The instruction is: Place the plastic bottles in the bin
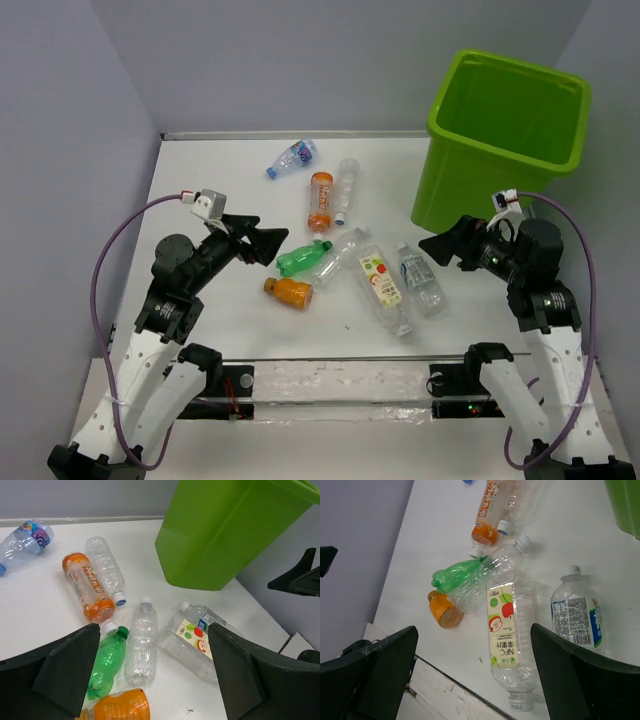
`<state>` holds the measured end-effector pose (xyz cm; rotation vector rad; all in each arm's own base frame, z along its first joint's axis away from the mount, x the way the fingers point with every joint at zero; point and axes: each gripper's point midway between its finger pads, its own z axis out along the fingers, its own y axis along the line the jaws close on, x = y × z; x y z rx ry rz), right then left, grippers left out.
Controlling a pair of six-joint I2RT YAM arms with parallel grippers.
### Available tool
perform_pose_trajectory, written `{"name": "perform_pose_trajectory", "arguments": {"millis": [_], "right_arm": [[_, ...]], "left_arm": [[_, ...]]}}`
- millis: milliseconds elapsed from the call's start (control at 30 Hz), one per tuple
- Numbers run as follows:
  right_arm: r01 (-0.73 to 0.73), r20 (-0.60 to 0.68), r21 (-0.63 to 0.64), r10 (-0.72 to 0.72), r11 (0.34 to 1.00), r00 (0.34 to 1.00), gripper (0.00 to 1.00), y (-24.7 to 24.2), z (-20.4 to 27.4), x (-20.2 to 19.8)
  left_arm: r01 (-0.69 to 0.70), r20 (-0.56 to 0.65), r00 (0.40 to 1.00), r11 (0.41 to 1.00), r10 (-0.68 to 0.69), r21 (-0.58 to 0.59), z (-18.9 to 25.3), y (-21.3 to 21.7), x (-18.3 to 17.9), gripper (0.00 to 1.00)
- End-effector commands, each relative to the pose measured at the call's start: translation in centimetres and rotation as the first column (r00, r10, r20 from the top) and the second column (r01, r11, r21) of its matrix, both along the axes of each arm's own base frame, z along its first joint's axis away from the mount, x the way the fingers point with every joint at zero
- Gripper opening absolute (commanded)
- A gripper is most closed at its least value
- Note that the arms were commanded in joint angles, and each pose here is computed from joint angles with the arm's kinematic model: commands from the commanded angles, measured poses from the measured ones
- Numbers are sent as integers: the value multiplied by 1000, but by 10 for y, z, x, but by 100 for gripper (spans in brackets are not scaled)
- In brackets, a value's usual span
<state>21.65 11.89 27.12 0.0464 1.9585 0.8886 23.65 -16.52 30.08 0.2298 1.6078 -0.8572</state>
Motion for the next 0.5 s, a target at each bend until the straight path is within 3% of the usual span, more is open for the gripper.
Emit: {"name": "perform_pose_trajectory", "arguments": {"millis": [0, 333, 467], "right_arm": [[-53, 7, 30, 52, 998, 999, 100, 8, 3, 0], [-88, -68, 32, 90, 996, 994, 100, 21, -18, 23], [-116, -98, -38, 112, 993, 989, 100, 45, -30, 30]], "left_arm": [[-3, 46, 999, 1000, 2, 17, 11, 1, -2, 99], [-32, 29, 999, 999, 31, 23, 4, 4, 4, 99], [-43, 24, 999, 999, 43, 10, 4, 5, 5, 99]]}}
